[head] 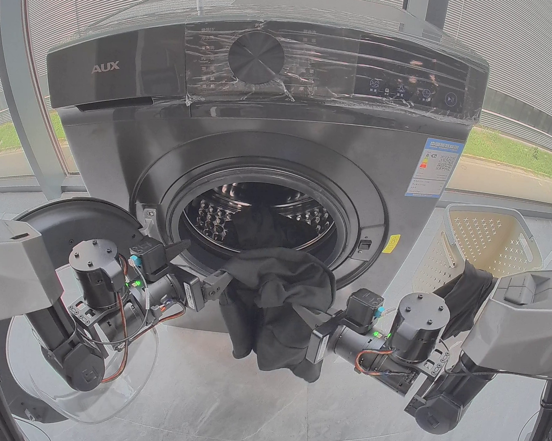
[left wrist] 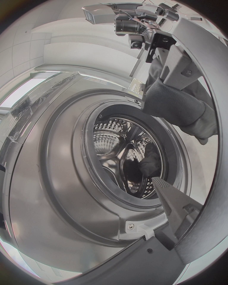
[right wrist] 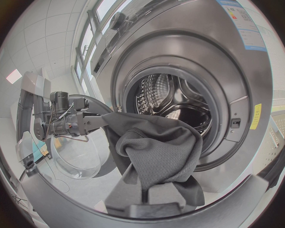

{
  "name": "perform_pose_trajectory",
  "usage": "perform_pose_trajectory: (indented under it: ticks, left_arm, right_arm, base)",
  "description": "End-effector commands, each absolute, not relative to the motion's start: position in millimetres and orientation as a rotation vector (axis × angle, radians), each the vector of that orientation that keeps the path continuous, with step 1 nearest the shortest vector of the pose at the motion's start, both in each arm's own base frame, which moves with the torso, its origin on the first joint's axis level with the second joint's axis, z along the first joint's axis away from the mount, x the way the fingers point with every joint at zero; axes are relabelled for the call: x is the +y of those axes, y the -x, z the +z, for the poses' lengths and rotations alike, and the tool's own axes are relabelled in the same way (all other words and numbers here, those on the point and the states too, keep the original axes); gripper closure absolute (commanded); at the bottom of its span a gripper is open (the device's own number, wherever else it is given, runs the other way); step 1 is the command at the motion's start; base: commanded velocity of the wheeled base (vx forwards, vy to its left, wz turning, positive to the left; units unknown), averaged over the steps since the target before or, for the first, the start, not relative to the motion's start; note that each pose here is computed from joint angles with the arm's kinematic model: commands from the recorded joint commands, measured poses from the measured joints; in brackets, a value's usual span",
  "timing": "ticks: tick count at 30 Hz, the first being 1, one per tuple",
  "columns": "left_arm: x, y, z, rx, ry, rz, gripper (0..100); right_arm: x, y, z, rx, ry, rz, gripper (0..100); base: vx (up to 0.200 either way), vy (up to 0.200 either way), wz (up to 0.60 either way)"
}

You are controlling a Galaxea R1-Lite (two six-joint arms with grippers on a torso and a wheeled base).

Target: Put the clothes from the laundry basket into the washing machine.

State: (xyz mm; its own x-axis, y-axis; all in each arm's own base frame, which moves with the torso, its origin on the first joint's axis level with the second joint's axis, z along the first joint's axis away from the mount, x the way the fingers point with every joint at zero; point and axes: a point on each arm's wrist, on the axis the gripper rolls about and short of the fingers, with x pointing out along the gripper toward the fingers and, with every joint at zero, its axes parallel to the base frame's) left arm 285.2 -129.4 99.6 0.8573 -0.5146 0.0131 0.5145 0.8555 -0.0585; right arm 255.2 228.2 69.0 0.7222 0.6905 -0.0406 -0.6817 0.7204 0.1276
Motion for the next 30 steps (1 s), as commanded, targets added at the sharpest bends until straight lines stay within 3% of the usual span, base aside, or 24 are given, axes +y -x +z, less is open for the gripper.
perform_pose_trajectory:
  ticks: [1, 12, 21, 30]
  left_arm:
    - [-127, -285, 94, 0.024, 0.057, -0.535, 0]
    - [-125, -277, 85, 0.070, 0.020, -0.547, 0]
    - [-126, -276, 84, 0.074, 0.019, -0.553, 0]
    - [-129, -258, 74, 0.143, 0.011, -0.658, 0]
  right_arm:
    - [219, -261, 75, 0.070, -0.113, 0.728, 100]
    - [192, -283, 77, 0.059, -0.118, 0.624, 100]
    - [216, -274, 83, 0.033, -0.126, 0.698, 100]
    - [248, -270, 102, -0.049, -0.155, 0.781, 100]
  base:
    - [0.000, 0.000, 0.00]
    - [0.000, 0.000, 0.00]
    - [0.000, 0.000, 0.00]
    - [0.000, 0.000, 0.00]
